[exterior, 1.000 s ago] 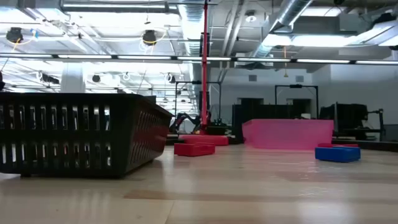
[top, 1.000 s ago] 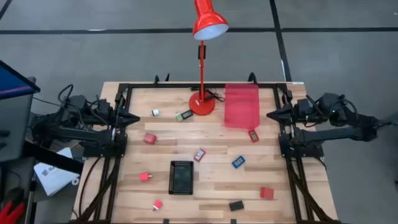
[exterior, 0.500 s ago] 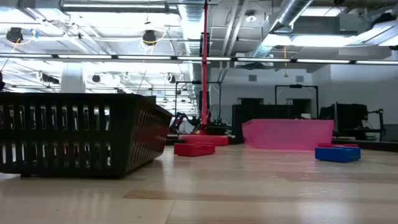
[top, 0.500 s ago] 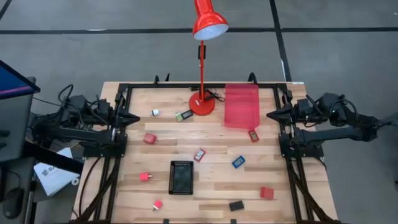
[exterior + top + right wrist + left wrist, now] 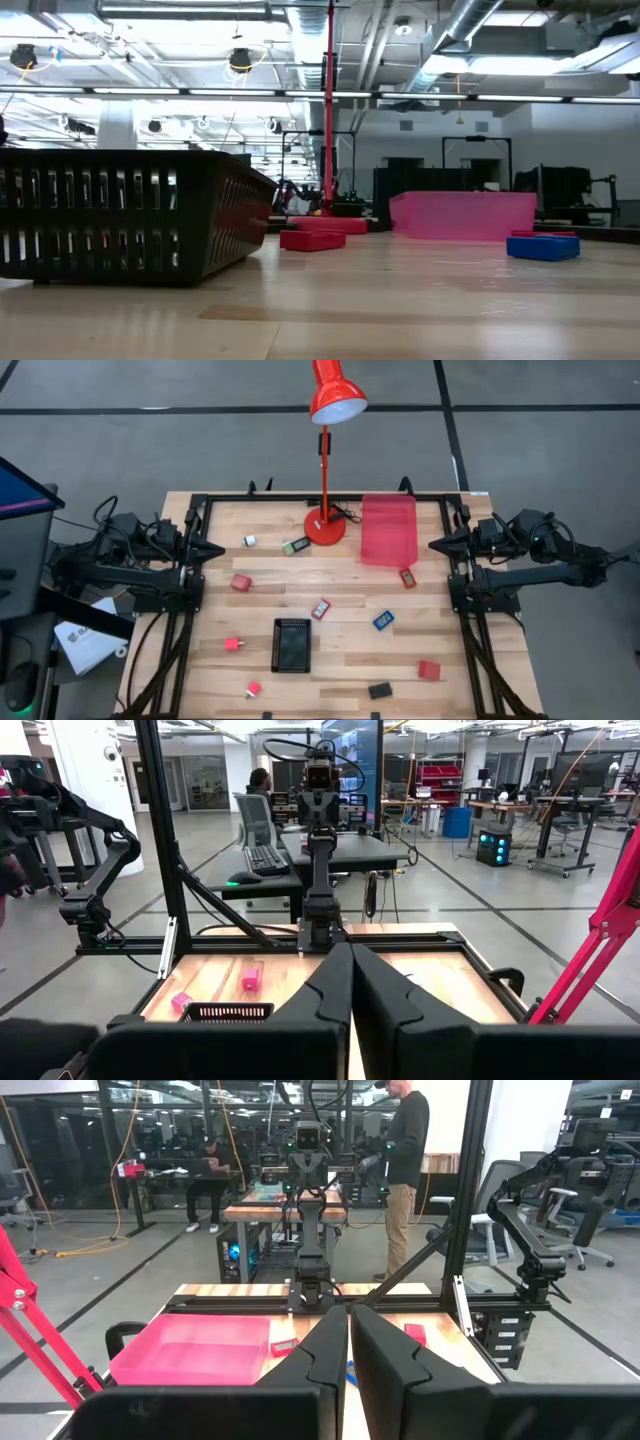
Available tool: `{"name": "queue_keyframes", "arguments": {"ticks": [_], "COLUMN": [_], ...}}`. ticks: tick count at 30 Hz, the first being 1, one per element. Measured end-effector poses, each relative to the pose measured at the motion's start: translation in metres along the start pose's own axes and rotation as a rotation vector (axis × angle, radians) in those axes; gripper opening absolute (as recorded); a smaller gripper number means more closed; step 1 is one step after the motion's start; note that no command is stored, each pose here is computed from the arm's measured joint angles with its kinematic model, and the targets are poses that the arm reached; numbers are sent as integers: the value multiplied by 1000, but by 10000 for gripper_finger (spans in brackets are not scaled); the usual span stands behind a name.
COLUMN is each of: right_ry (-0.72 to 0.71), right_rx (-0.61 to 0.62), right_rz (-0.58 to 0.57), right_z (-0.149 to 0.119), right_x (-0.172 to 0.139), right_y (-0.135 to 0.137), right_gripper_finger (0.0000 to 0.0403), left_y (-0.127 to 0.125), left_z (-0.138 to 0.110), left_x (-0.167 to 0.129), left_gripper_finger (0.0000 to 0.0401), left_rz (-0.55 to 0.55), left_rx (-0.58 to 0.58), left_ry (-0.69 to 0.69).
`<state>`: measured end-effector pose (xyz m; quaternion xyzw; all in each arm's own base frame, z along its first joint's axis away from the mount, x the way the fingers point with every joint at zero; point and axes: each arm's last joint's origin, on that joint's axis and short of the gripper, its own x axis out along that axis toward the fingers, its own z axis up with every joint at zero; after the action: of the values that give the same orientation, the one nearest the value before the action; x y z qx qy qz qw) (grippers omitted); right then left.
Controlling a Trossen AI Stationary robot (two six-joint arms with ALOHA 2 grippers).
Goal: Pick & Place Office items
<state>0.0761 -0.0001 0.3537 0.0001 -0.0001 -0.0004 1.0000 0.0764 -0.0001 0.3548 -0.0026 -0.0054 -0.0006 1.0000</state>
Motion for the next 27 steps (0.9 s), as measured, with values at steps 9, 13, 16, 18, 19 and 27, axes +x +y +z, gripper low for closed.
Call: {"name": "queue_keyframes", "arguments": {"ticks": [9,13,16,18,19,27], "right_ry": [0,0,0,0,0,-107], "right_rx": [0,0,0,0,0,-9], "right_rz": [0,0,0,0,0,-1], "right_z": [0,0,0,0,0,7], "right_x": [0,0,0,0,0,2], "right_y": [0,0,0,0,0,0], "right_gripper_finger": [0,0,0,0,0,0], "left_y": [0,-2,-2,-2,-2,-4], "left_z": [9,14,19,24,24,10], "left_x": [5,12,19,22,23,65], "left_gripper_finger": [17,17,17,17,17,17], "left_rz": [3,-61,-83,-97,-97,-111], "left_rx": [71,-156,-296,-320,-332,-350], "left_ry": [-84,-123,-163,-209,-215,-95]}}
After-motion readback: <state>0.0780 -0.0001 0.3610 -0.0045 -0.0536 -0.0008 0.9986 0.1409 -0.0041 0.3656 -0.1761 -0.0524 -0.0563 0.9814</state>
